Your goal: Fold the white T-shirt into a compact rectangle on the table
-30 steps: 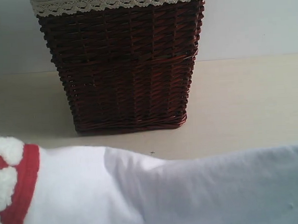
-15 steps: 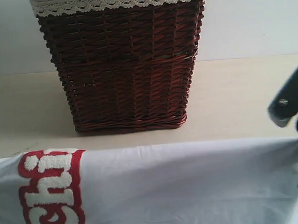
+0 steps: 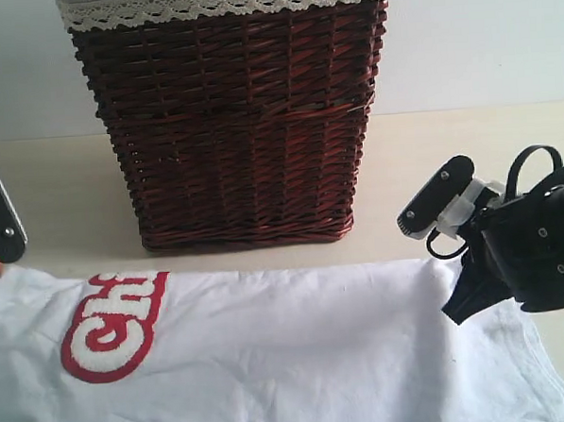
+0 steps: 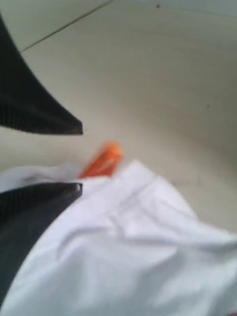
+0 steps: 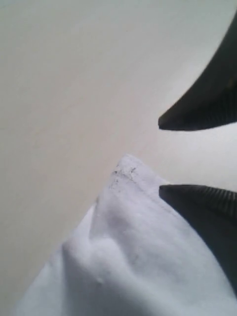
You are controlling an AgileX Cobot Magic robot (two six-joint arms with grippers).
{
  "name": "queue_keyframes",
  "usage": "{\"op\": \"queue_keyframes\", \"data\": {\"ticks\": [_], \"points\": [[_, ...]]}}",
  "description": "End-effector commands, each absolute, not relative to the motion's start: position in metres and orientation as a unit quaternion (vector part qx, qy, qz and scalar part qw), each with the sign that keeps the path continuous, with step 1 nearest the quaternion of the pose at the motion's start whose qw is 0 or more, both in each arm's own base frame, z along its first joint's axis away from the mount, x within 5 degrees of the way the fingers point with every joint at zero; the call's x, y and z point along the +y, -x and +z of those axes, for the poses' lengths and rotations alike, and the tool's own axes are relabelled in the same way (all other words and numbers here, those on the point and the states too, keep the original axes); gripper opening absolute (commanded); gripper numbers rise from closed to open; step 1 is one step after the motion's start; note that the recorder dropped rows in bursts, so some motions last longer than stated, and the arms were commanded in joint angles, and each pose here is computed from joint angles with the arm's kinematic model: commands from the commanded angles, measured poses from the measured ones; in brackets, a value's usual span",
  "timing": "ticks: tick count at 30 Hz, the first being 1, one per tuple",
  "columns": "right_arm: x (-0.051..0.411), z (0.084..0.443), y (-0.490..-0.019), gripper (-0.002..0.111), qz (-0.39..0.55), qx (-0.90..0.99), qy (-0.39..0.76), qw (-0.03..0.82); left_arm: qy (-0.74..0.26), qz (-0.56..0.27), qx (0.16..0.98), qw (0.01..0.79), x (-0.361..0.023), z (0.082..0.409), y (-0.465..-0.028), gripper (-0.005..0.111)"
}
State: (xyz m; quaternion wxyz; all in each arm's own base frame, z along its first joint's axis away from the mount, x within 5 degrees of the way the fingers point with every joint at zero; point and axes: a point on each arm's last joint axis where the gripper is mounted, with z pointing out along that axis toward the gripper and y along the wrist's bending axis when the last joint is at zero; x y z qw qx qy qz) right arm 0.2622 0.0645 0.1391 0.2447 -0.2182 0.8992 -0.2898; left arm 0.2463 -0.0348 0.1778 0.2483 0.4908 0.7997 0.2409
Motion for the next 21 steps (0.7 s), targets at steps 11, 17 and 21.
{"op": "queue_keyframes", "data": {"ticks": [11, 17, 21], "points": [[0.074, 0.171, -0.260, 0.062, -0.207, 0.905, 0.180, 0.325, -0.295, 0.152, 0.894, 0.303, -0.037, 0.222, -0.233, 0.040], [0.079, 0.186, -0.253, 0.062, -0.151, 0.910, 0.182, 0.341, -0.512, -0.028, 0.838, 0.184, -0.081, 0.228, -0.159, 0.033], [0.080, 0.186, -0.251, 0.062, -0.139, 0.916, 0.170, 0.336, -0.520, -0.130, 0.836, 0.118, -0.098, 0.219, -0.121, 0.033]]}}
